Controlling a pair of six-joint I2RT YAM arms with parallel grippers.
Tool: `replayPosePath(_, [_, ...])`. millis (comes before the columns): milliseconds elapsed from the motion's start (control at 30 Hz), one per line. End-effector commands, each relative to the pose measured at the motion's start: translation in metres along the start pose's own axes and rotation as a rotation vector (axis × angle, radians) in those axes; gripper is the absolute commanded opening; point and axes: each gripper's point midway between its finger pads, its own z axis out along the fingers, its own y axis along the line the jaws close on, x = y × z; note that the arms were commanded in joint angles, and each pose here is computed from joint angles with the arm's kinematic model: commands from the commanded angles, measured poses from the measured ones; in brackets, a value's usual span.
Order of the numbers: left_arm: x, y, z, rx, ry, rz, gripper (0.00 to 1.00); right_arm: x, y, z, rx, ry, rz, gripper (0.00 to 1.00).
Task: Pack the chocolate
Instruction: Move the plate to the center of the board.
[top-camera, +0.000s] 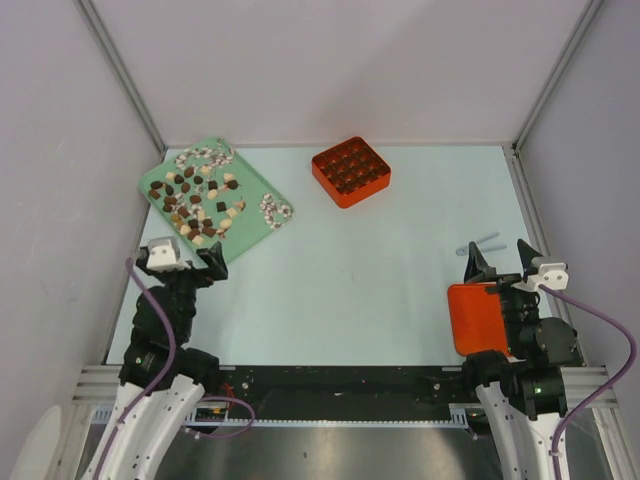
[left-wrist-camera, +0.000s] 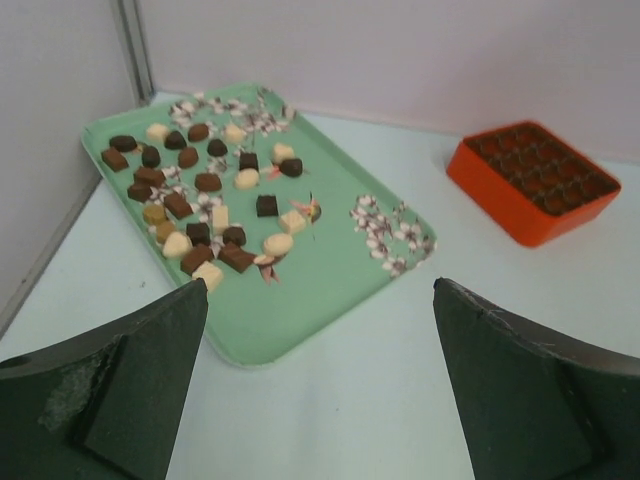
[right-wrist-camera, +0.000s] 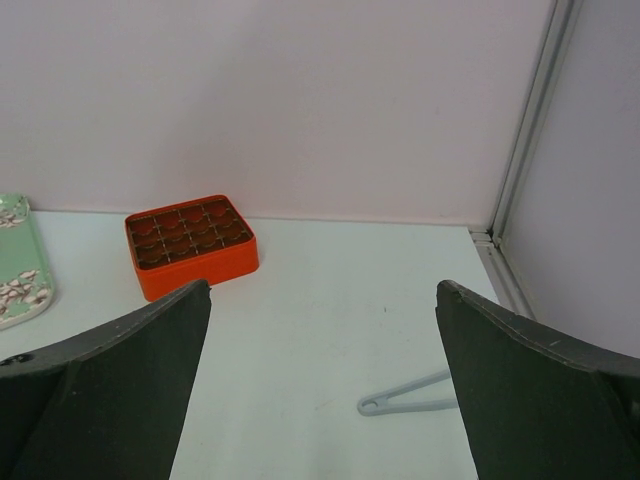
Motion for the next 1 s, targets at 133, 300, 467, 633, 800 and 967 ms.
replayPosePath(133, [0.048, -0.051, 0.049, 0.150, 0.340, 0.065, 1.00, -0.018, 0.009, -0.003, -0.043, -0.052, 0.019, 1.00])
replayPosePath(300, [0.072, -0.073, 0.092, 0.159, 0.519, 0.101, 1.00, -0.017, 0.013, -0.004, -0.065, -0.046, 0.035, 1.00])
replayPosePath(467, [0.131, -0.088, 0.141, 0.151, 0.755, 0.196, 1.00, -0.017, 0.020, -0.004, -0.094, -0.044, 0.049, 1.00])
replayPosePath(633, [0.176, -0.105, 0.189, 0.180, 0.905, 0.268, 1.00, -0.015, 0.023, -0.005, -0.111, -0.038, 0.053, 1.00])
replayPosePath(800, [0.210, -0.114, 0.205, 0.228, 0.992, 0.297, 0.97, -0.014, 0.026, -0.005, -0.123, -0.036, 0.055, 1.00])
replayPosePath(967, [0.241, -0.122, 0.185, 0.308, 1.108, 0.261, 0.99, -0.015, 0.027, -0.005, -0.127, -0.042, 0.058, 1.00])
